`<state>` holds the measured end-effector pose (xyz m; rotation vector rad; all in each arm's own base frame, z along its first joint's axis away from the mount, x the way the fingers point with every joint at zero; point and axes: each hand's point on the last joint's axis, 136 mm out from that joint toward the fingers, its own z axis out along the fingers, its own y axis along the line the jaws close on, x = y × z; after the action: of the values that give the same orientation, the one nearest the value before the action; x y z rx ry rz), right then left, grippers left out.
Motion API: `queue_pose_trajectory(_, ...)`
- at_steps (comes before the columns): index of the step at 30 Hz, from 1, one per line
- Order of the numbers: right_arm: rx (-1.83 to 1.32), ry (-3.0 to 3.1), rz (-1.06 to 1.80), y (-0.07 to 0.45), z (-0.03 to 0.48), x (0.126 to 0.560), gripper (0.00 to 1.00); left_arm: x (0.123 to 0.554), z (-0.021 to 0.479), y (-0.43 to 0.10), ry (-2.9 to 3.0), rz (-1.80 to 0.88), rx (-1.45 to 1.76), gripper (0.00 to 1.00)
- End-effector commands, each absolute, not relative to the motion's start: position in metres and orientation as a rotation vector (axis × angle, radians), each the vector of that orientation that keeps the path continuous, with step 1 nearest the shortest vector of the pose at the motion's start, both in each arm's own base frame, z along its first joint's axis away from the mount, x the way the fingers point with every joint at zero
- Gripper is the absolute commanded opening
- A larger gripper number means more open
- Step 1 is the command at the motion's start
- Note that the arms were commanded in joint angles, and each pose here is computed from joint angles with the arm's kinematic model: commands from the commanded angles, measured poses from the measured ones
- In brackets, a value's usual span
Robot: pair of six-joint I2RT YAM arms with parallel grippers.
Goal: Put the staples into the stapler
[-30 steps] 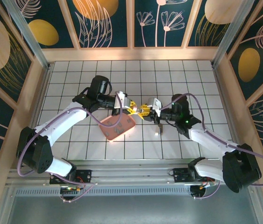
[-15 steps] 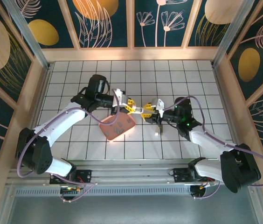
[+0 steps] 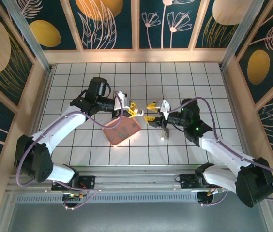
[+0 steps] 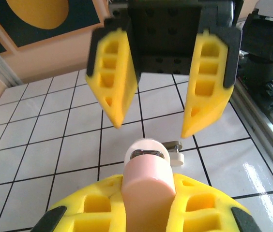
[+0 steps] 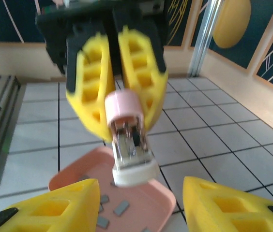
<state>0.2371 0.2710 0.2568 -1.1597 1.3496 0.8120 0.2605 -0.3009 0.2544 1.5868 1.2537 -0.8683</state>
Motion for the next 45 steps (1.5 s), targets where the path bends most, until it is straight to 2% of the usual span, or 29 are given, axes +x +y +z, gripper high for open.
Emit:
queue_pose_trajectory(1, -1.094, 1.351, 0.889, 0.279, 0.280, 0.242, 0.49, 0.259, 0.264, -0.301, 1.218, -0.853, 1.601, 0.00)
queue_pose_trajectory(9, -1.032, 1.462, 0.974, 0.288, 0.272, 0.257, 0.43, 0.257, 0.266, -0.301, 1.205, -0.858, 1.602, 0.00)
queue_pose_trajectory(14, -0.979, 1.594, 0.951, 0.281, 0.236, 0.271, 0.38, 0.253, 0.273, -0.302, 1.171, -0.879, 1.600, 0.00)
queue_pose_trajectory(19, -0.951, 1.663, 0.979, 0.281, 0.203, 0.275, 0.36, 0.250, 0.281, -0.304, 1.131, -0.908, 1.585, 0.00)
queue_pose_trajectory(26, -0.962, 1.626, 0.986, 0.290, 0.203, 0.275, 0.37, 0.249, 0.288, -0.306, 1.113, -0.934, 1.565, 0.00)
queue_pose_trajectory(30, -0.972, 1.632, 0.947, 0.286, 0.202, 0.274, 0.40, 0.253, 0.287, -0.306, 1.126, -0.923, 1.551, 0.00)
queue_pose_trajectory(36, -1.029, 1.523, 0.781, 0.267, 0.222, 0.260, 0.51, 0.257, 0.284, -0.306, 1.147, -0.904, 1.546, 0.00)
queue_pose_trajectory(45, -1.197, 1.295, 0.734, 0.299, 0.253, 0.246, 0.58, 0.254, 0.288, -0.307, 1.124, -0.930, 1.549, 0.00)
